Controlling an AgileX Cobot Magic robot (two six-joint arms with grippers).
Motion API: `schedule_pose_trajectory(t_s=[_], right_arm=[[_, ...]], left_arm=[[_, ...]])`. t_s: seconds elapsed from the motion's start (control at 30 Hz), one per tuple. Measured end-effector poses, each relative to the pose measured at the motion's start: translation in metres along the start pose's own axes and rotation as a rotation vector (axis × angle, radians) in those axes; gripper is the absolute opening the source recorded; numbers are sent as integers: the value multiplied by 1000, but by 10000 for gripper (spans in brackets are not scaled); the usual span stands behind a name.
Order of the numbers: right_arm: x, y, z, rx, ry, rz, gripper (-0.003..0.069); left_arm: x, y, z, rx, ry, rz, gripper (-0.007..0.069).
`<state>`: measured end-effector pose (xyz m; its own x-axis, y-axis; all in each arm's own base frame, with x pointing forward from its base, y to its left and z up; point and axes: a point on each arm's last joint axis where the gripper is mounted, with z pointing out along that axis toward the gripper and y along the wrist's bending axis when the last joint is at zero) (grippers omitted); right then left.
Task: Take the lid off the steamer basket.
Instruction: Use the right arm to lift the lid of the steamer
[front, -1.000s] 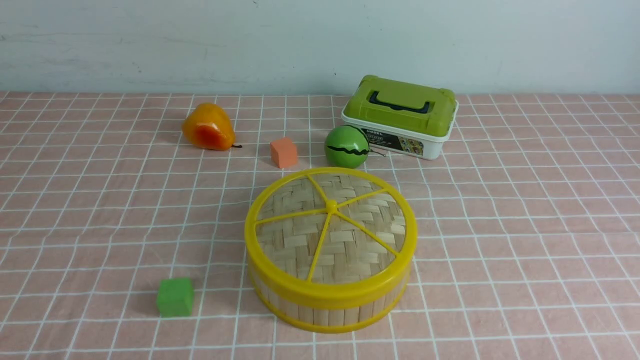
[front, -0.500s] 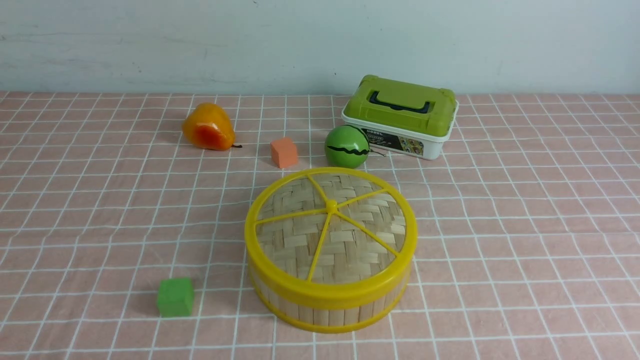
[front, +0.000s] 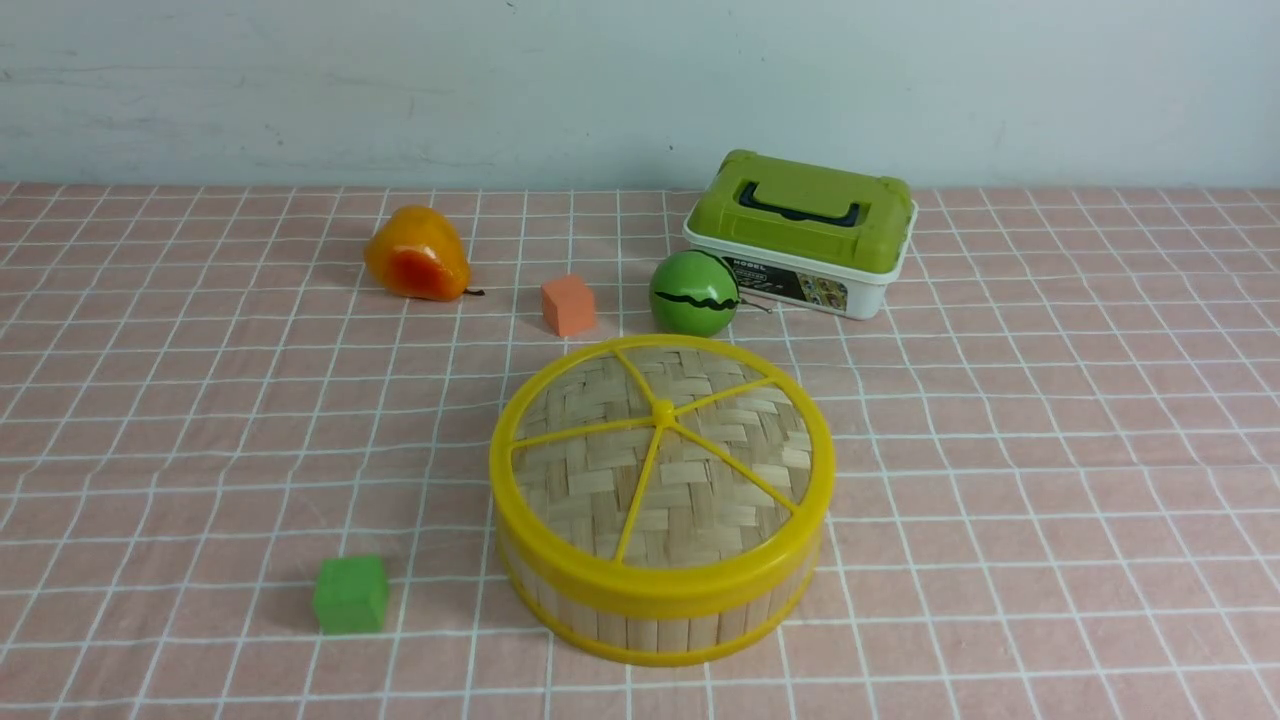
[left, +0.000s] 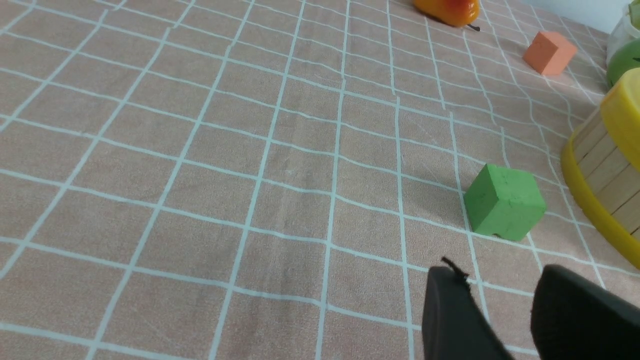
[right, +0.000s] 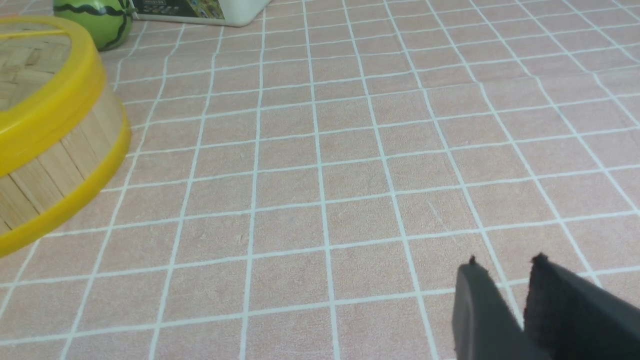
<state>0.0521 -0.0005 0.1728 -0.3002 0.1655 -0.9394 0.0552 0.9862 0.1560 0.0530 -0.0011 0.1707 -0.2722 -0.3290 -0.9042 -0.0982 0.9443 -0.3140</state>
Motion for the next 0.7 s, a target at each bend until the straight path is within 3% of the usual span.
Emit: schedule_pose_trajectory(t_s=[0.13, 0.33, 0.4, 0.5, 0.7], right_arm=[[-1, 1, 0, -15, -7, 61, 131], [0, 16, -1, -182, 50, 804, 140], [-2, 19, -1, -220, 73, 988, 141], [-3, 20, -2, -238, 71, 1061, 144], [-7, 17, -1, -230, 4, 981, 150]], left_arm=[[0, 0, 0, 0, 0, 1, 239], [0, 0, 0, -1, 0, 3, 239], [0, 0, 0, -1, 0, 3, 239], [0, 0, 0, -1, 0, 3, 239], [0, 0, 0, -1, 0, 3, 239]])
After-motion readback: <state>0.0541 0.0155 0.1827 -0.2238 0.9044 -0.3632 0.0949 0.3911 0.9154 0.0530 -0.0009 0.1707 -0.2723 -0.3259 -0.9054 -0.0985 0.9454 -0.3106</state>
